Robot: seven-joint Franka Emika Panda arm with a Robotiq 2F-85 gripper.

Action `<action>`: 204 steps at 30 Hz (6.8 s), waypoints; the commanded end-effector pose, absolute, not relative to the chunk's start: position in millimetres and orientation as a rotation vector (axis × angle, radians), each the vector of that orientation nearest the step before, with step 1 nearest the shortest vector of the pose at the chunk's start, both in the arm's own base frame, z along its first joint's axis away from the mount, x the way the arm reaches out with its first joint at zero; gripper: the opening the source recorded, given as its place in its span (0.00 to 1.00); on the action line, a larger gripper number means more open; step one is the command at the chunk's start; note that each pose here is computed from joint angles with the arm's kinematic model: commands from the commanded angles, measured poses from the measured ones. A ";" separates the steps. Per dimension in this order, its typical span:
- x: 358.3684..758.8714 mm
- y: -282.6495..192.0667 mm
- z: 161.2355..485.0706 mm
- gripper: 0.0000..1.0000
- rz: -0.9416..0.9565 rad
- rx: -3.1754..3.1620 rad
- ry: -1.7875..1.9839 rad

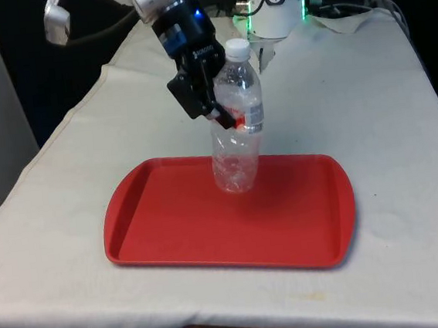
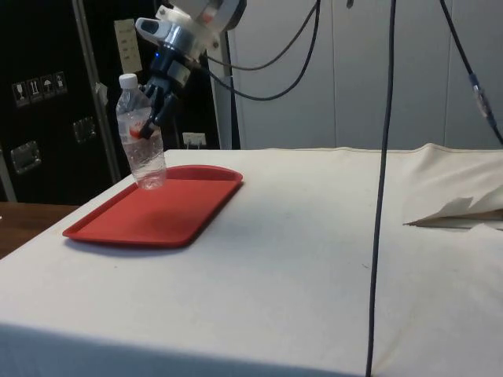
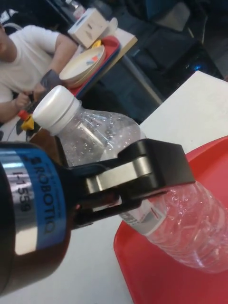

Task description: Place the bottle upright on the tray.

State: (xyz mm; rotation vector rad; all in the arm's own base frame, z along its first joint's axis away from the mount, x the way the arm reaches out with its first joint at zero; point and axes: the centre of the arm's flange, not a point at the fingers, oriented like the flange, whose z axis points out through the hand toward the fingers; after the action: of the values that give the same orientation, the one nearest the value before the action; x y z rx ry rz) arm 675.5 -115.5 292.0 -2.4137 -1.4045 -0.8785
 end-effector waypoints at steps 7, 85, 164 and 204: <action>677.7 -125.8 274.5 0.00 -0.916 -2.395 -1.390; 677.7 -147.0 228.2 0.00 -0.893 -2.331 -1.327; 677.3 -146.6 253.2 1.00 -0.855 -2.326 -1.325; 679.0 -147.8 301.1 1.00 -0.874 -2.330 -1.344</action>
State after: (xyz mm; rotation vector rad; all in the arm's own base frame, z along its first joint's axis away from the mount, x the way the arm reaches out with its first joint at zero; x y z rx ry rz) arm 679.2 -148.3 299.0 -2.3225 -1.3406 -0.8905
